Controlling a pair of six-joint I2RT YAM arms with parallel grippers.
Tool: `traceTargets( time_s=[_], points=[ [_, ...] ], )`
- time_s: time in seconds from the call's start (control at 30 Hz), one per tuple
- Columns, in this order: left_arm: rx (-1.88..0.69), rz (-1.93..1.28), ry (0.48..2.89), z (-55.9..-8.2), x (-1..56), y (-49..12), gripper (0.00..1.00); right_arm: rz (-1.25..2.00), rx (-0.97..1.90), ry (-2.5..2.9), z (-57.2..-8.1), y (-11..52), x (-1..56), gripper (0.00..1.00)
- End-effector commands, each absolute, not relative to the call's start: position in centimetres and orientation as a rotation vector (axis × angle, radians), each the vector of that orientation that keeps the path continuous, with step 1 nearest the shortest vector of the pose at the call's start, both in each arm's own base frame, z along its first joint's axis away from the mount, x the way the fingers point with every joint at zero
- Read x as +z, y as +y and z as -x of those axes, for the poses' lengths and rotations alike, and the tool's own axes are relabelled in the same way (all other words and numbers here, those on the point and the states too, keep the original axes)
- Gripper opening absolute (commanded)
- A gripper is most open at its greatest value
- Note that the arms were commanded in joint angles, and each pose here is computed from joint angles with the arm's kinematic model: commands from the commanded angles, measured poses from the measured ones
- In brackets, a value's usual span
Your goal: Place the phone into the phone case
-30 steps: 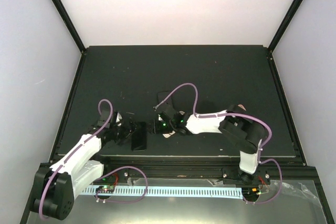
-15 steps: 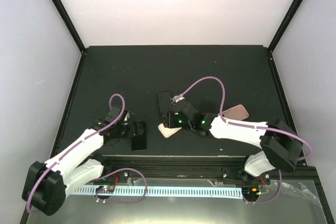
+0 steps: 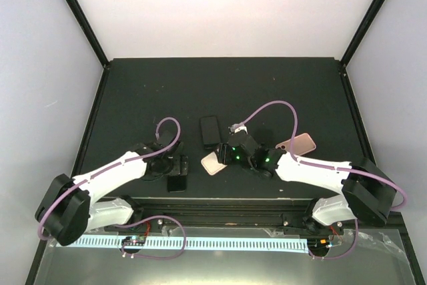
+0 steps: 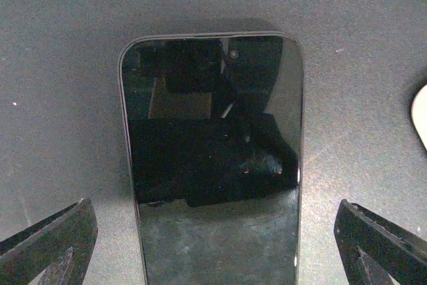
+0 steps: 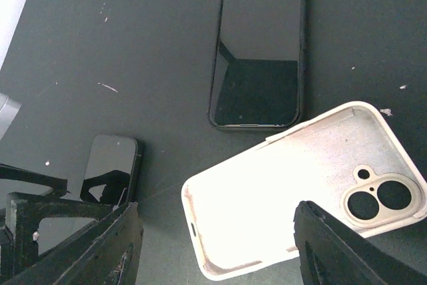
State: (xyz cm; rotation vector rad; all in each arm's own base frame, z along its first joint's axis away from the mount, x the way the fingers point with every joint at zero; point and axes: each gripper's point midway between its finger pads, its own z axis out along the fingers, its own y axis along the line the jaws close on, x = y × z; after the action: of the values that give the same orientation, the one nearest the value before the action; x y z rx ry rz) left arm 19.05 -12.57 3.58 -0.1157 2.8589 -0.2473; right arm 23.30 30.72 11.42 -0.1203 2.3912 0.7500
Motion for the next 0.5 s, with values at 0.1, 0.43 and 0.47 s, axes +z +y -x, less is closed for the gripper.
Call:
traceTargets(
  time_s=[0.1,0.43,0.47],
  points=[
    [-0.136,0.043,2.853,-20.1,3.5,-12.7,0.99,0.065,0.758,2.351,-23.8,30.2,12.1,0.63],
    [-0.082,0.017,2.891,-20.1,1.8,-13.2,0.96,-0.028,0.794,2.397,-23.4,30.0,11.2,0.63],
    [-0.073,0.019,2.896,-20.1,1.7,-13.1,0.95,-0.052,0.789,2.409,-23.4,29.9,10.9,0.63]
  ],
)
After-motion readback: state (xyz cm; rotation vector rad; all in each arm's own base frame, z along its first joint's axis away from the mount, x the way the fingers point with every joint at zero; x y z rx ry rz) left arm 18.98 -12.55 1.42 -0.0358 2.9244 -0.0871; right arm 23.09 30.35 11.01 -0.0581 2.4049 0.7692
